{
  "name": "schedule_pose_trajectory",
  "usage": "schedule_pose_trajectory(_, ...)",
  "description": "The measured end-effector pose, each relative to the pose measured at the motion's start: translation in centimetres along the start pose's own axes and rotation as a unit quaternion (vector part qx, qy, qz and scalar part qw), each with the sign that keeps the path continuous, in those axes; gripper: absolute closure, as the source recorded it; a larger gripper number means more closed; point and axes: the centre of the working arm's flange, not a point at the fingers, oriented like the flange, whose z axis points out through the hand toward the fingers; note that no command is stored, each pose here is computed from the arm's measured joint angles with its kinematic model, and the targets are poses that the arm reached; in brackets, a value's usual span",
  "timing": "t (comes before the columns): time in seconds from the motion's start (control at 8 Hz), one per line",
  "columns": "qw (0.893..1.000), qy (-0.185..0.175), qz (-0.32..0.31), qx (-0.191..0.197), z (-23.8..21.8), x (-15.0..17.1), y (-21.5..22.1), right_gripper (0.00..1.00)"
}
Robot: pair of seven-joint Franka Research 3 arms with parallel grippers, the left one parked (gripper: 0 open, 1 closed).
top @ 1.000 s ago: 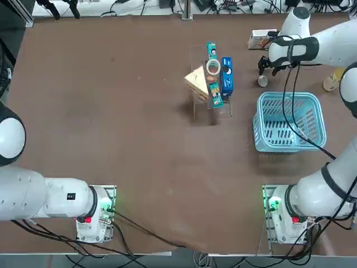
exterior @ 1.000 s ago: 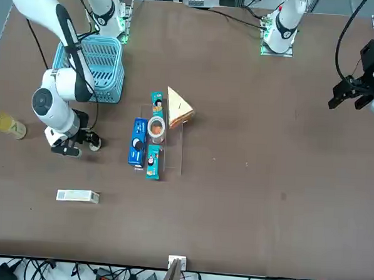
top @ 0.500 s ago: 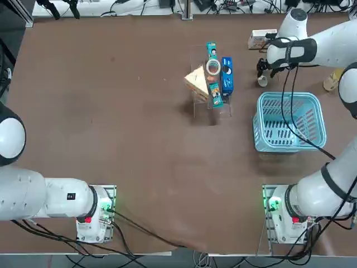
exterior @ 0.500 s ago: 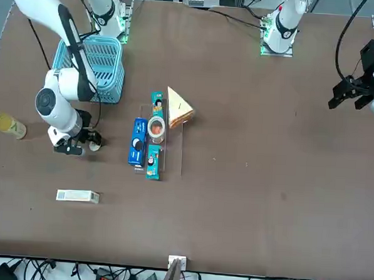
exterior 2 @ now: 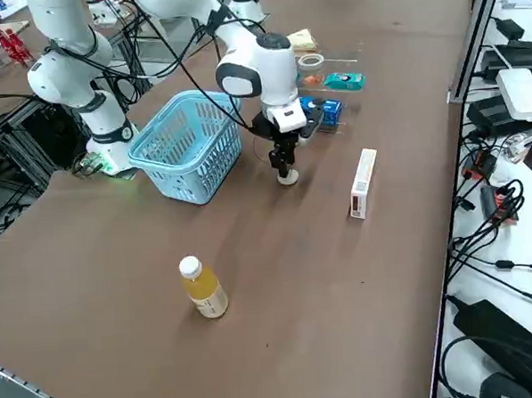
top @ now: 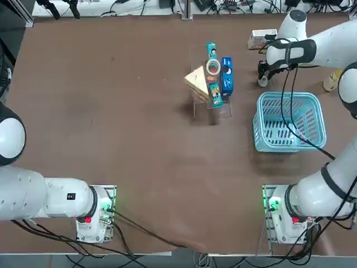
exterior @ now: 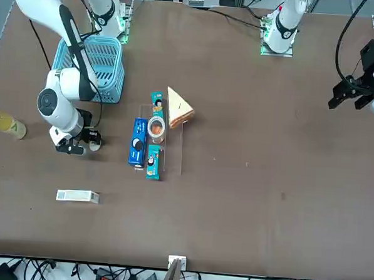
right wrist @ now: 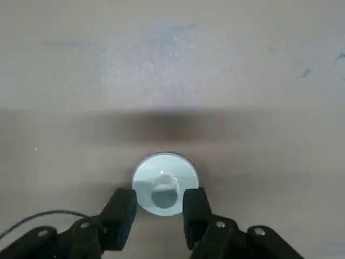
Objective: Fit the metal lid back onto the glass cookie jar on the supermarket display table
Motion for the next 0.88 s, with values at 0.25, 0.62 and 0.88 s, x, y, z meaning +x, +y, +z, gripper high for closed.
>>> schedule_pose_trajectory(0.25,1.0,-0.003,0.0,0.0,0.6,-0.1,0.0,0.44)
schedule_pose_trajectory(0.62,1.0,-0.001,0.0,0.001,1.5,0.0,0.0,0.44)
schedule_pose_trajectory(0.88,1.0,-0.002,0.0,0.001,1.7,-0.1,0.0,0.41)
